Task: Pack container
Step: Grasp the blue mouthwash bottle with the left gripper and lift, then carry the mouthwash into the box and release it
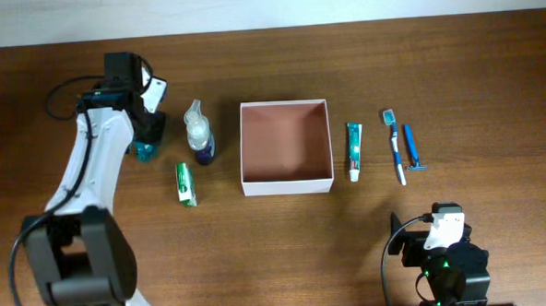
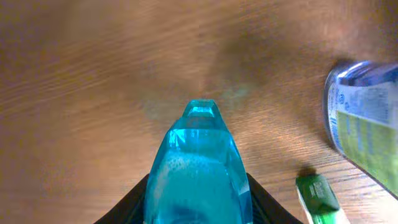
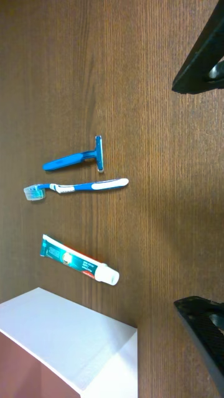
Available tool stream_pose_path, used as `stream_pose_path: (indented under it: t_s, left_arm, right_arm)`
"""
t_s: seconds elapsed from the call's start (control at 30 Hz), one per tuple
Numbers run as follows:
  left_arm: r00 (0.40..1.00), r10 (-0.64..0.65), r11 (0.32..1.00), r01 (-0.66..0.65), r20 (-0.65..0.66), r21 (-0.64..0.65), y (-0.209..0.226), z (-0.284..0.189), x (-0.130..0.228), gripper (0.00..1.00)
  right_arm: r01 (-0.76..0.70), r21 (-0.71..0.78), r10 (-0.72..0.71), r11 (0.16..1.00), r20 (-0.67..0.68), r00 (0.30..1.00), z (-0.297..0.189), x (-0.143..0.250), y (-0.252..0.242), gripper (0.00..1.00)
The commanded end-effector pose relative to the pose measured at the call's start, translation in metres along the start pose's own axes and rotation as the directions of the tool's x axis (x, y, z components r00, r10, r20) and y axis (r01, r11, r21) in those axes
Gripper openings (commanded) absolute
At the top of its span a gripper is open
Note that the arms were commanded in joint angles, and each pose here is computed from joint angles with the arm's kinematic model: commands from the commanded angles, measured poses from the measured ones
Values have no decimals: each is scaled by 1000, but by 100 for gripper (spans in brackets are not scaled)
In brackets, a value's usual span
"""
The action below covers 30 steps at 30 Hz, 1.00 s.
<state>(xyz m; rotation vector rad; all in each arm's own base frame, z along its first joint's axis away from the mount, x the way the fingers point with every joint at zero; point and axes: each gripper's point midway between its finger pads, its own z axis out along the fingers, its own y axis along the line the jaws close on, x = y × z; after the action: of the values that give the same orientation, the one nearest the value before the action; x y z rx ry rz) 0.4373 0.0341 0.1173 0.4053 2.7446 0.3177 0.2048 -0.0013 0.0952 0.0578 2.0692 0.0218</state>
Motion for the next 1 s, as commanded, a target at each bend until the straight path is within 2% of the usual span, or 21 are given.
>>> stream_pose_path:
  t_s: [0.0,0.17,0.27,0.33,0.4,0.6,0.73,0.97]
  left_arm:
    - [968,-143,983,163,205,-85,29,-91,-17,9]
    - [912,-127,982,172,389,-81,18,-184,-15,2]
    - [830,-131,987,158,542,-3,-19,-255,-10,2]
    - [794,-182,983,159,580,91,-48,-280,-3,2]
    - [793,-205,978,145,573,150,-69,-286,0,2]
    - [854,-256,949,132,453,287,-141,-265,-5,3]
    - [894,-258,937,139,367,320,-192,-225,-27,3]
    - [904,-332,905,225,269,360,-264,-140,-68,4]
  right_arm:
    - [-12,5,12,1000,-2,1000,1,2,-1,99]
    - [-12,5,12,1000,-2,1000,1,2,-1,99]
    - [-12,5,12,1000,-2,1000,1,2,-1,99]
    - [-12,5,12,1000,-2,1000,1,2,-1,99]
    - [-12,5,12,1000,-2,1000,1,2,-1,99]
    - [-12,5,12,1000,-2,1000,1,2,-1,99]
    - [-12,5,12,1000,-2,1000,1,2,-1,99]
    - [-12,5,12,1000,-2,1000,1,2,-1,99]
